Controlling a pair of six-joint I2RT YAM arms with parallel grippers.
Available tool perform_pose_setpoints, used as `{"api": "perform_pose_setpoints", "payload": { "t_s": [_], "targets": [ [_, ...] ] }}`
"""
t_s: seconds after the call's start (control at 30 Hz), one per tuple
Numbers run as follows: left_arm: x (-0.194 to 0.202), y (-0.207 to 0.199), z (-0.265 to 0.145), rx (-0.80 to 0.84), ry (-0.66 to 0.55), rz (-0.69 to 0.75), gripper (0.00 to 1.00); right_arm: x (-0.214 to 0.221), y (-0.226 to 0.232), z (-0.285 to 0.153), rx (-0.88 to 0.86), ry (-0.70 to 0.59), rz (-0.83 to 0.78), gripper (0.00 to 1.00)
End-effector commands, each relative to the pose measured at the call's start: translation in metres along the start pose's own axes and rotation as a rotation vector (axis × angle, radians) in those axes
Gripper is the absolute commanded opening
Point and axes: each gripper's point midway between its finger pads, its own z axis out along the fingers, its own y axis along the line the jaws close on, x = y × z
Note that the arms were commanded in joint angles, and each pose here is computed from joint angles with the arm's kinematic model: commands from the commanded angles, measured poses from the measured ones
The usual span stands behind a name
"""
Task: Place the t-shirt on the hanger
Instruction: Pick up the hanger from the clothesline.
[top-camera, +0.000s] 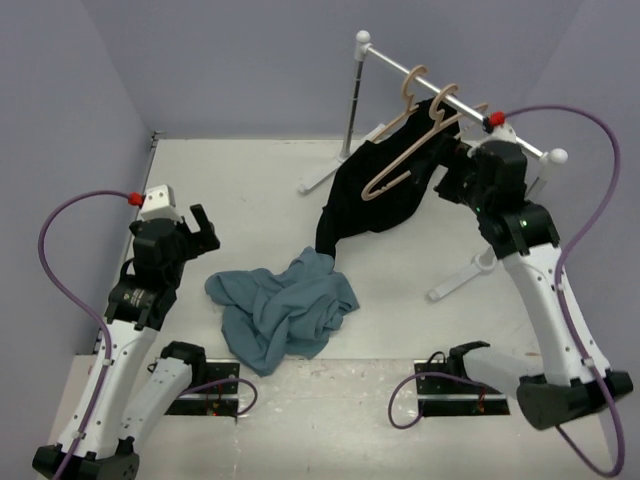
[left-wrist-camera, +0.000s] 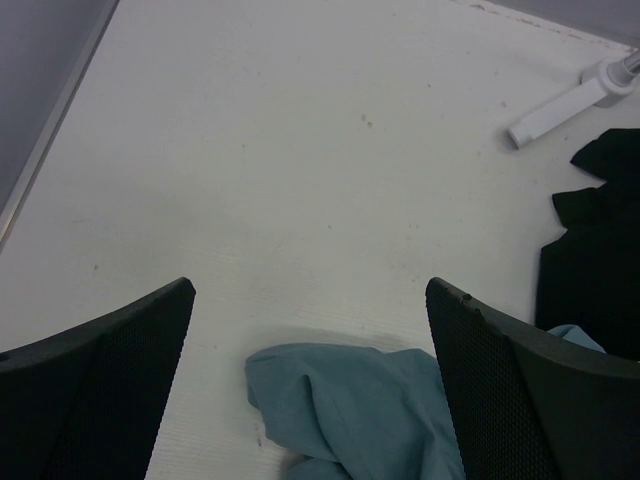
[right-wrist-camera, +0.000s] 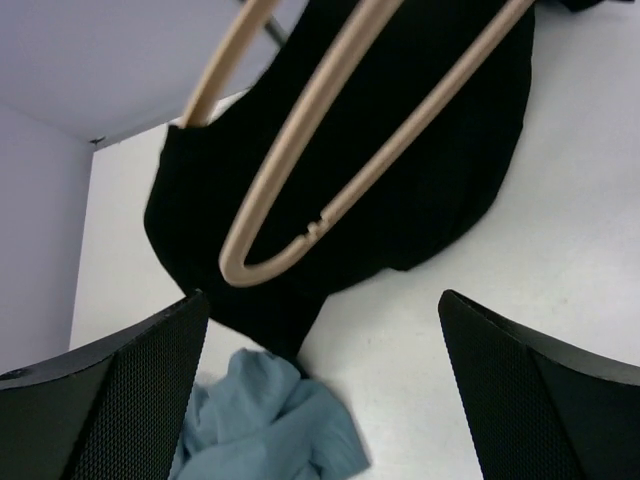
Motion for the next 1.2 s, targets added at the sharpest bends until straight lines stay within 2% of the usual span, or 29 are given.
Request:
{"api": "perform_pose_setpoints", "payload": {
  "t_s": [0.0, 0.07, 0.2, 0.43, 0.5, 0.57, 0.6, 0.63, 0.7, 1.0, 1.03, 1.07, 1.1, 1.17],
  "targets": [
    [-0.005, -0.005, 0.002, 0.025, -0.026, -0.002, 1.0, -0.041, 0.012, 0.025, 0.189, -0.116, -0.022, 0.99],
    [-0.005, -0.006, 0.002, 0.03, -0.025, -0.002, 1.0, -0.037, 0.011, 0.051, 0.278, -0.1, -0.047, 0.99],
    [-0.002, -0.008, 0.003, 0.042, -0.016, -0.002, 1.0, -0.04, 0.028, 0.079, 0.344, -0.112, -0.095, 0.99],
    [-0.002, -0.012, 0.0, 0.063, -0.019, -0.001, 1.0, -0.023, 0.007, 0.121, 0.528, -0.062, -0.18, 0.97],
    [-0.001, -0.013, 0.0, 0.067, -0.019, 0.0, 1.0, -0.011, 0.003, 0.123, 0.526, -0.044, -0.177, 0.81],
    [-0.002, -0.013, 0.0, 0.068, -0.019, 0.0, 1.0, -0.006, 0.001, 0.122, 0.512, -0.058, -0.173, 0.75],
    [-0.002, -0.014, 0.0, 0.07, -0.018, 0.0, 1.0, -0.005, -0.001, 0.12, 0.508, -0.068, -0.168, 0.66],
    [-0.002, -0.014, 0.0, 0.072, -0.017, 0.002, 1.0, -0.005, -0.003, 0.118, 0.506, -0.08, -0.159, 0.5],
    [-0.001, -0.014, 0.0, 0.073, -0.017, 0.002, 1.0, -0.005, -0.004, 0.114, 0.506, -0.088, -0.156, 0.47],
    [0.002, -0.018, 0.002, 0.091, -0.003, 0.007, 1.0, -0.01, -0.009, 0.103, 0.539, -0.101, -0.159, 0.45],
    [0.002, -0.019, 0.002, 0.094, -0.003, 0.008, 1.0, -0.01, -0.009, 0.102, 0.539, -0.103, -0.156, 0.38],
    [0.002, -0.019, 0.002, 0.096, -0.001, 0.009, 1.0, -0.01, -0.01, 0.102, 0.54, -0.101, -0.157, 0.37],
    [0.002, -0.02, 0.002, 0.098, -0.001, 0.009, 1.0, -0.009, -0.01, 0.101, 0.539, -0.099, -0.157, 0.26],
    [0.002, -0.02, 0.002, 0.102, -0.001, 0.009, 1.0, -0.008, -0.009, 0.101, 0.534, -0.098, -0.154, 0.13]
  ]
}}
